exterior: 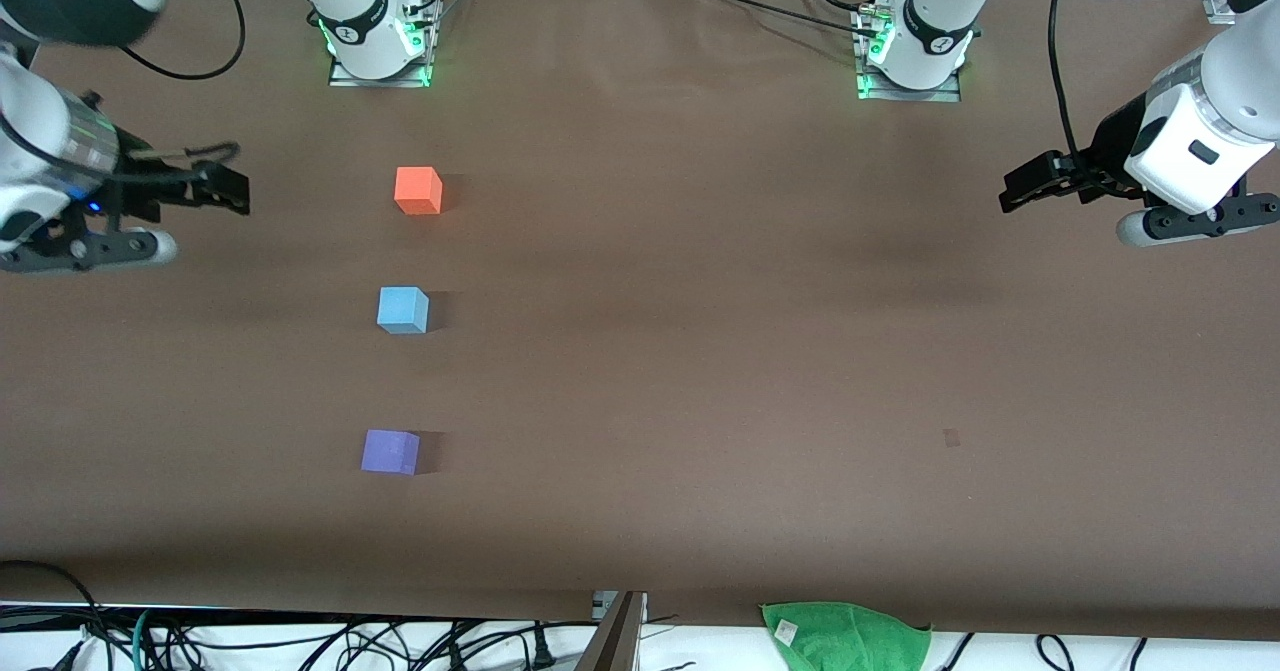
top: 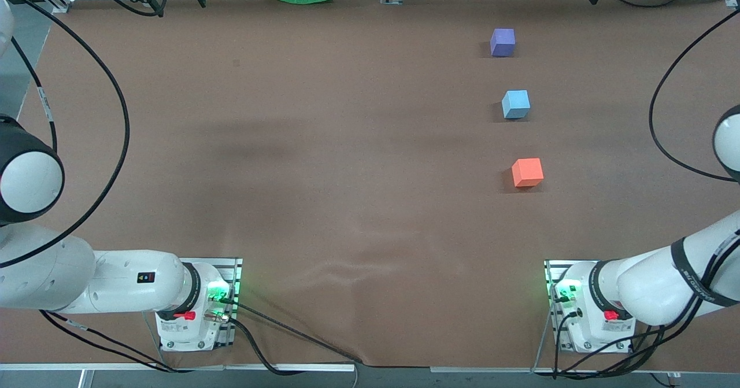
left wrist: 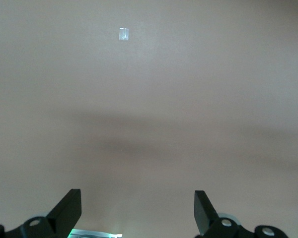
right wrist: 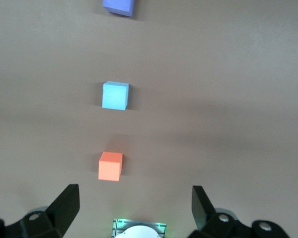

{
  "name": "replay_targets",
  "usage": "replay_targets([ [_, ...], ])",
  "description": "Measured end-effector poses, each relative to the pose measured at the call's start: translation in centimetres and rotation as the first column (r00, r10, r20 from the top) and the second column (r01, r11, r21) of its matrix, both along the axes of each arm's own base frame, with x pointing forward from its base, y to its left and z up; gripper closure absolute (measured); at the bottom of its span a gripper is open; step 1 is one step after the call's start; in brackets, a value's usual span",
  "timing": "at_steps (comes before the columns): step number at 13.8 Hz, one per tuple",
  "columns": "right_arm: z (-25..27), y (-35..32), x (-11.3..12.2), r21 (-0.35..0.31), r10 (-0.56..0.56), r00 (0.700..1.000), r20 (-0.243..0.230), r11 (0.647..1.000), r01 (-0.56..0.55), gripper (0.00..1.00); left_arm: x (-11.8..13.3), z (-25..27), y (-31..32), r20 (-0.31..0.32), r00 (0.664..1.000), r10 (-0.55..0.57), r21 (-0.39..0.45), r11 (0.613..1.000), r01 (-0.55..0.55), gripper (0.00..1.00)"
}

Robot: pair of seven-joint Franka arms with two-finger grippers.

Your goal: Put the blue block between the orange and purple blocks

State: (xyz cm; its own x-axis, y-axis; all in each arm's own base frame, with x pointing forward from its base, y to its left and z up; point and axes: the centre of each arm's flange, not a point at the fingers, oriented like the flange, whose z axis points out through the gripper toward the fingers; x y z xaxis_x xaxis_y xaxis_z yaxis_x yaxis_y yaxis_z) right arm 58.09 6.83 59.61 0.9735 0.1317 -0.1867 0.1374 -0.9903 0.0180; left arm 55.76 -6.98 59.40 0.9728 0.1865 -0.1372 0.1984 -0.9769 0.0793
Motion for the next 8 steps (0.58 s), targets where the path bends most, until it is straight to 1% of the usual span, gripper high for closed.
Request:
replay_targets([
  [1,0.4,0.1,-0.8,0.009,0.010,1.000,-0.012,1.000,-0.010,0.00,0.0,0.0,0.0,0.000,1.000,0.000,0.000,1.000,0.000,0.00],
  [2,0.4,0.4,-1.6,0.006,0.023,0.999,-0.031,1.000,-0.022,0.00,0.0,0.0,0.0,0.000,1.000,0.000,0.000,1.000,0.000,0.00],
  [3,0.4,0.8,-2.1,-0.005,0.035,0.999,-0.040,0.999,-0.035,0.00,0.0,0.0,0.0,0.000,1.000,0.000,0.000,1.000,0.000,0.00],
  [4,0.8,0.8,-2.5,-0.012,0.038,0.999,-0.032,0.999,-0.038,0.00,0.0,0.0,0.0,0.000,1.000,0.000,0.000,1.000,0.000,0.00],
  [7,3.7,-1.2,-3.6,-0.004,0.012,0.999,0.030,1.000,-0.012,0.00,0.0,0.0,0.0,0.000,1.000,0.000,0.000,1.000,0.000,0.00],
  [8,4.5,-1.8,-4.0,-0.001,0.003,0.999,0.043,1.000,-0.003,0.00,0.0,0.0,0.0,0.000,1.000,0.000,0.000,1.000,0.000,0.00],
])
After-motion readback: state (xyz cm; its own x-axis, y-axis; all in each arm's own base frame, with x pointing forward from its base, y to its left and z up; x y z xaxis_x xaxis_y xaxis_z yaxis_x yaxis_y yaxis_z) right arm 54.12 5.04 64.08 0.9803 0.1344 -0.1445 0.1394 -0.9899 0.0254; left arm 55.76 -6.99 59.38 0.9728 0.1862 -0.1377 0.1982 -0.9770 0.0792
